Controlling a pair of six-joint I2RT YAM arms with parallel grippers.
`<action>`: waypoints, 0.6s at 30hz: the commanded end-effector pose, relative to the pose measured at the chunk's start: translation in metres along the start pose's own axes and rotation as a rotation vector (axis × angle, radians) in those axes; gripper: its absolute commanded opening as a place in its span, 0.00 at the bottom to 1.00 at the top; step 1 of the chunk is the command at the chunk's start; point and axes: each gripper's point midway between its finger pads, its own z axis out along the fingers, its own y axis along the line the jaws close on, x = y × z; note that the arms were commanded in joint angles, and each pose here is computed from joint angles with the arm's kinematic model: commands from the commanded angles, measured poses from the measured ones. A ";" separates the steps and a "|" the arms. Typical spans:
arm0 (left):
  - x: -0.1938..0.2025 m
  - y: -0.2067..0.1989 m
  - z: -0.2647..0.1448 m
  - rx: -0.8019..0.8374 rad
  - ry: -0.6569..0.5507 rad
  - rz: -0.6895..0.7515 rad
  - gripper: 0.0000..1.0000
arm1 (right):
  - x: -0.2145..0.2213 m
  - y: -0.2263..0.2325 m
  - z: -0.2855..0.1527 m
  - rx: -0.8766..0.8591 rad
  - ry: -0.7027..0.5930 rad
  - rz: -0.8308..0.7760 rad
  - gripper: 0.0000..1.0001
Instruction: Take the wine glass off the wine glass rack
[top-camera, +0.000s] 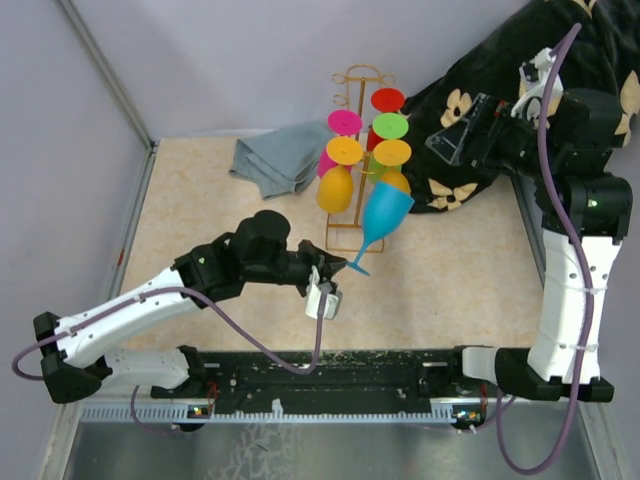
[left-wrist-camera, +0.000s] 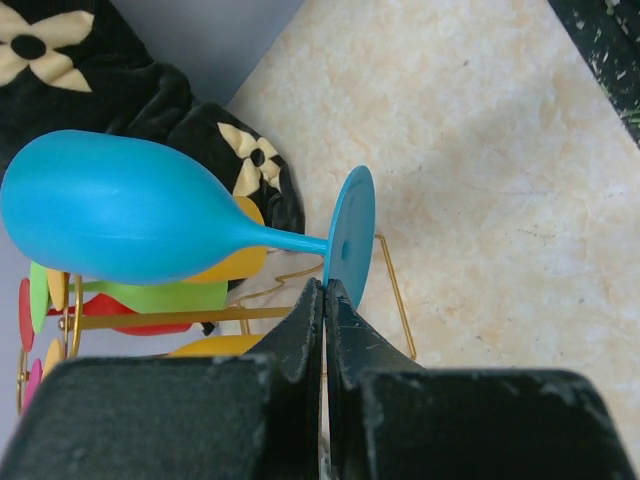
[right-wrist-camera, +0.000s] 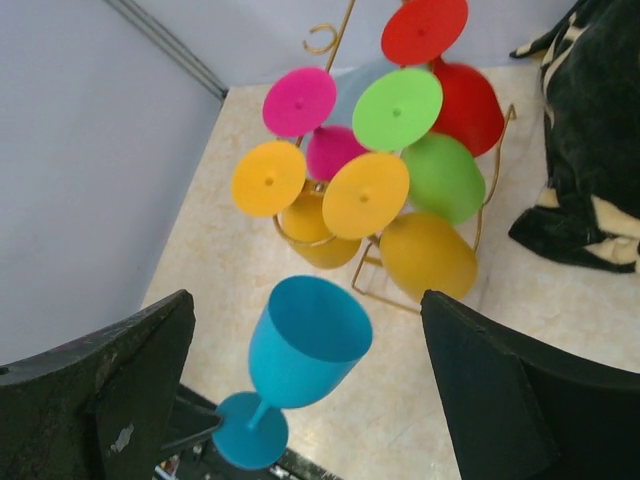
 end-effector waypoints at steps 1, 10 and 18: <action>-0.010 0.011 0.004 -0.067 -0.026 0.183 0.00 | 0.023 0.015 -0.021 -0.056 0.038 -0.010 0.94; -0.005 -0.009 0.033 -0.039 -0.058 0.339 0.00 | 0.072 0.010 -0.026 -0.069 0.162 0.058 0.91; 0.002 -0.028 0.056 -0.027 -0.104 0.447 0.00 | 0.102 0.005 -0.026 -0.067 0.238 0.079 0.91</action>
